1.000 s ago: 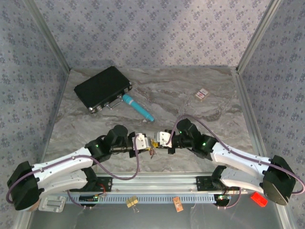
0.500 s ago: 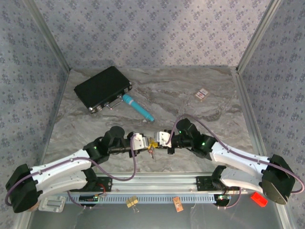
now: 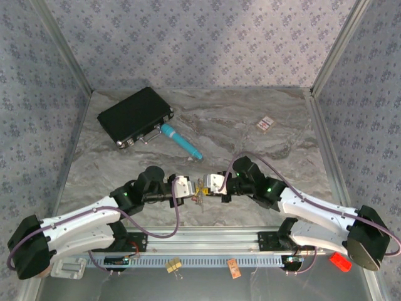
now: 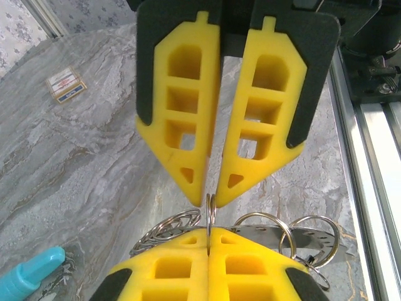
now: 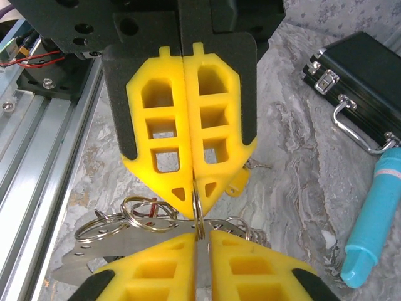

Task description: Put the keys on the keyring

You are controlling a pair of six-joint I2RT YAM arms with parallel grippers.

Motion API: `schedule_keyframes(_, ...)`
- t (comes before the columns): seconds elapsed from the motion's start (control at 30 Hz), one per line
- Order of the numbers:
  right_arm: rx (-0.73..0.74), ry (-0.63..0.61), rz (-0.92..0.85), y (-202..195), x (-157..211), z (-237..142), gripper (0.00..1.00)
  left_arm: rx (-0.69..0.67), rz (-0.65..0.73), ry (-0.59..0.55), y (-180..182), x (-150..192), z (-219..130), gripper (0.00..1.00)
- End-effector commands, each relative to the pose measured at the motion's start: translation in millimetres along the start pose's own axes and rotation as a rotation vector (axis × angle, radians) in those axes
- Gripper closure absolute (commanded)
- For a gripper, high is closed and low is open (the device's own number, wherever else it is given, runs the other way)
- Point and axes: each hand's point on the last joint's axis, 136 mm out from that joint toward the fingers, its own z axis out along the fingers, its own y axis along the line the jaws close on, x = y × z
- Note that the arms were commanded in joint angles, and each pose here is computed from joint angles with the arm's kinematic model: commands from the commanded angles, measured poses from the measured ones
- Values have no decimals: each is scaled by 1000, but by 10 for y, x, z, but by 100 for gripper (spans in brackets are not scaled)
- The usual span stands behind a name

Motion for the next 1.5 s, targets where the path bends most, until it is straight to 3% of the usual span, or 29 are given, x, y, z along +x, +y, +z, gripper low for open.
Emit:
schedule_keyframes(0.0, 4, -16, -22, -39, -114, -15, 87, -5, 21, -35, 62, -174, -17, 100)
schedule_keyframes(0.23, -11, -22, -21, -33, -128, 30, 85, 3, 24, -32, 59, -185, -10, 100)
schedule_keyframes(0.5, -29, -30, -17, -6, -142, 44, 96, 2, 19, -39, 59, -200, -17, 100)
schedule_keyframes(0.7, -36, -25, 0, 0, -126, 65, 86, 3, 16, -39, 53, -189, -14, 100)
schedule_keyframes(0.87, -34, -35, 0, -7, -145, 67, 100, 1, 15, -38, 57, -186, -12, 100)
schedule_keyframes(1.17, -55, -101, 27, 28, -258, 77, 100, -24, 8, -65, 91, -185, 15, 91)
schedule_keyframes(1.43, -39, -74, 23, 18, -197, 86, 100, -49, 26, -83, 119, -214, -23, 100)
schedule_keyframes(1.47, -14, -69, 23, -14, -187, 71, 96, -57, 28, -82, 127, -212, -38, 100)
